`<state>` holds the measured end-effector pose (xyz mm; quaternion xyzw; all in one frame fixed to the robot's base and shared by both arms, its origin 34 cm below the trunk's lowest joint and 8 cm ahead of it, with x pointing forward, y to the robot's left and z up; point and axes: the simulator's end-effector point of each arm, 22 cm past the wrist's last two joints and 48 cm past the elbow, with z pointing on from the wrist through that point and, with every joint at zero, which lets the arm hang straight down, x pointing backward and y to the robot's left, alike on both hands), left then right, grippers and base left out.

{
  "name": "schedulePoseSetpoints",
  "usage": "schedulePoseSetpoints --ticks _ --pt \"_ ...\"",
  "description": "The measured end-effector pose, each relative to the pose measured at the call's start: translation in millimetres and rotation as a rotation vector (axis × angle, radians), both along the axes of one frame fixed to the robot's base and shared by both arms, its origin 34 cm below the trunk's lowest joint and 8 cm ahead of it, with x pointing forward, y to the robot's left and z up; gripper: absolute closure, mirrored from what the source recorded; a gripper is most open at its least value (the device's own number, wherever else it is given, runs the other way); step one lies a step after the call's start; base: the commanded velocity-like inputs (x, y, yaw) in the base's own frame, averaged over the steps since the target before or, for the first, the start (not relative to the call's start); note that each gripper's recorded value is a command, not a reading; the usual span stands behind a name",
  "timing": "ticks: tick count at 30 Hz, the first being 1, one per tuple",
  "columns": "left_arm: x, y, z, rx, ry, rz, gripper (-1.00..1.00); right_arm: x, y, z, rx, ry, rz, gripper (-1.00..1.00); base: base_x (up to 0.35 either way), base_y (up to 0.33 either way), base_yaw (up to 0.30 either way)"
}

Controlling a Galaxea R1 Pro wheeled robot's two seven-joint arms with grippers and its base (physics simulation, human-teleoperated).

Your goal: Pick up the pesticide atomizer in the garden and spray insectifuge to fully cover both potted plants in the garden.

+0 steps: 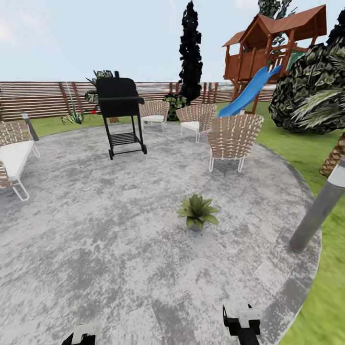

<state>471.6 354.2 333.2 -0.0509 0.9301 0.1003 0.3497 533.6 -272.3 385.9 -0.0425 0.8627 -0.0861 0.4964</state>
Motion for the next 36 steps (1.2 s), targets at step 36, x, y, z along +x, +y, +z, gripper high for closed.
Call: schedulePoseSetpoints --ticks 36 --pt "0 0 0 0.0 -0.002 0.0 1.0 -23 3 -16 0.005 0.058 0.001 -1.0 0.338 0.0 0.0"
